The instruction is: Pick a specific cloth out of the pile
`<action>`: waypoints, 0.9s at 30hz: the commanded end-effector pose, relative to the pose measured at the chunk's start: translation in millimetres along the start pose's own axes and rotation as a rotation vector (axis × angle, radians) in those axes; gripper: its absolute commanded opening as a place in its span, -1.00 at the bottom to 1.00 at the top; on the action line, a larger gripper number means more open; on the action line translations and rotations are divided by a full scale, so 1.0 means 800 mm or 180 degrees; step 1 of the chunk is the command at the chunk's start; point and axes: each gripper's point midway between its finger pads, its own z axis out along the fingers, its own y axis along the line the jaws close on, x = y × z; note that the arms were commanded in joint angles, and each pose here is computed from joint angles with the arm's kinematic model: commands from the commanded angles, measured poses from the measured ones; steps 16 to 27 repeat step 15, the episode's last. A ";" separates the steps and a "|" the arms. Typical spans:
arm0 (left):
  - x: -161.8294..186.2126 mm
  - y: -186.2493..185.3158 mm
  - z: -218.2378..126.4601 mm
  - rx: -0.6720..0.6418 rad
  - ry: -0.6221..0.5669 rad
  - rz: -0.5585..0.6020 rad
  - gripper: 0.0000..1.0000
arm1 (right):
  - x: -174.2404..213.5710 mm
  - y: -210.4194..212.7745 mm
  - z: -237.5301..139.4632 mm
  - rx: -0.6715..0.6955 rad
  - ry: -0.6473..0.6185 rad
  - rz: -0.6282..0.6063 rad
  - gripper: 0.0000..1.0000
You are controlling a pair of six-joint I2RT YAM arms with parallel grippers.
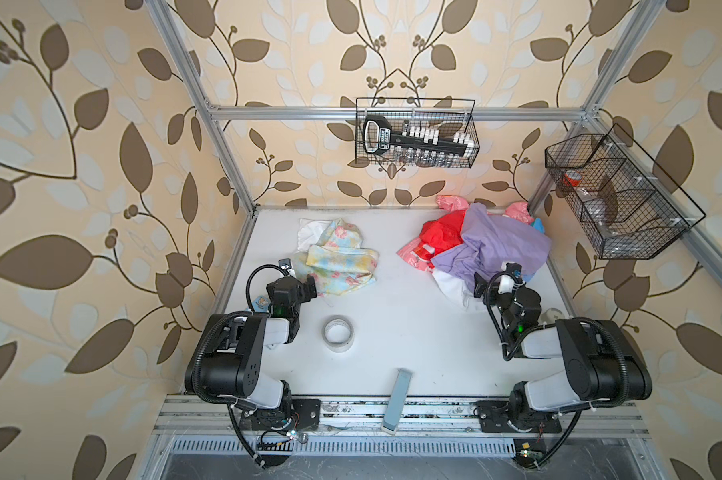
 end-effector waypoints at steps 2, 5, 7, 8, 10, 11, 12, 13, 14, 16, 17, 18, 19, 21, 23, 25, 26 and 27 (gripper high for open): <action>-0.012 -0.006 0.001 0.0071 -0.0068 -0.0049 0.98 | -0.010 0.003 0.005 -0.0047 -0.0064 -0.0031 0.99; -0.010 -0.006 0.001 0.0071 -0.0061 -0.0047 0.98 | -0.009 0.003 0.005 -0.0044 -0.0055 -0.0032 0.99; -0.010 -0.006 0.001 0.0071 -0.0064 -0.0047 0.98 | -0.009 0.003 0.005 -0.0047 -0.0055 -0.0031 0.99; -0.010 -0.006 0.001 0.0074 -0.0061 -0.0045 0.98 | -0.009 0.002 0.005 -0.0036 -0.0052 -0.0033 0.99; -0.010 -0.006 0.001 0.0071 -0.0062 -0.0047 0.98 | -0.009 0.004 0.006 -0.0037 -0.0051 -0.0042 0.99; -0.010 -0.006 0.001 0.0071 -0.0058 -0.0046 0.98 | -0.009 0.003 0.006 -0.0024 -0.0052 -0.0044 0.99; -0.010 -0.006 0.001 0.0068 -0.0060 -0.0046 0.98 | -0.009 0.003 0.007 -0.0024 -0.0051 -0.0045 0.99; -0.011 -0.006 0.001 0.0070 -0.0063 -0.0045 0.98 | -0.009 0.004 0.007 -0.0026 -0.0046 -0.0046 0.99; -0.010 -0.006 0.001 0.0074 -0.0059 -0.0045 0.98 | -0.009 0.003 0.007 -0.0021 -0.0045 -0.0045 0.99; -0.011 -0.006 0.001 0.0070 -0.0064 -0.0048 0.98 | -0.008 0.003 0.007 -0.0021 -0.0042 -0.0045 0.99; -0.011 -0.006 0.001 0.0070 -0.0064 -0.0048 0.98 | -0.008 0.003 0.007 -0.0021 -0.0042 -0.0045 0.99; -0.011 -0.006 0.001 0.0070 -0.0064 -0.0048 0.98 | -0.008 0.003 0.007 -0.0021 -0.0042 -0.0045 0.99; -0.011 -0.006 0.001 0.0070 -0.0064 -0.0048 0.98 | -0.008 0.003 0.007 -0.0021 -0.0042 -0.0045 0.99; -0.011 -0.006 0.001 0.0070 -0.0064 -0.0048 0.98 | -0.008 0.003 0.007 -0.0021 -0.0042 -0.0045 0.99; -0.011 -0.006 0.001 0.0070 -0.0064 -0.0048 0.98 | -0.008 0.003 0.007 -0.0021 -0.0042 -0.0045 0.99; -0.011 -0.006 0.001 0.0070 -0.0064 -0.0048 0.98 | -0.008 0.003 0.007 -0.0021 -0.0042 -0.0045 0.99; -0.011 -0.006 0.001 0.0070 -0.0064 -0.0048 0.98 | -0.008 0.003 0.007 -0.0021 -0.0042 -0.0045 0.99; -0.011 -0.006 0.001 0.0070 -0.0064 -0.0048 0.98 | -0.008 0.003 0.007 -0.0021 -0.0042 -0.0045 0.99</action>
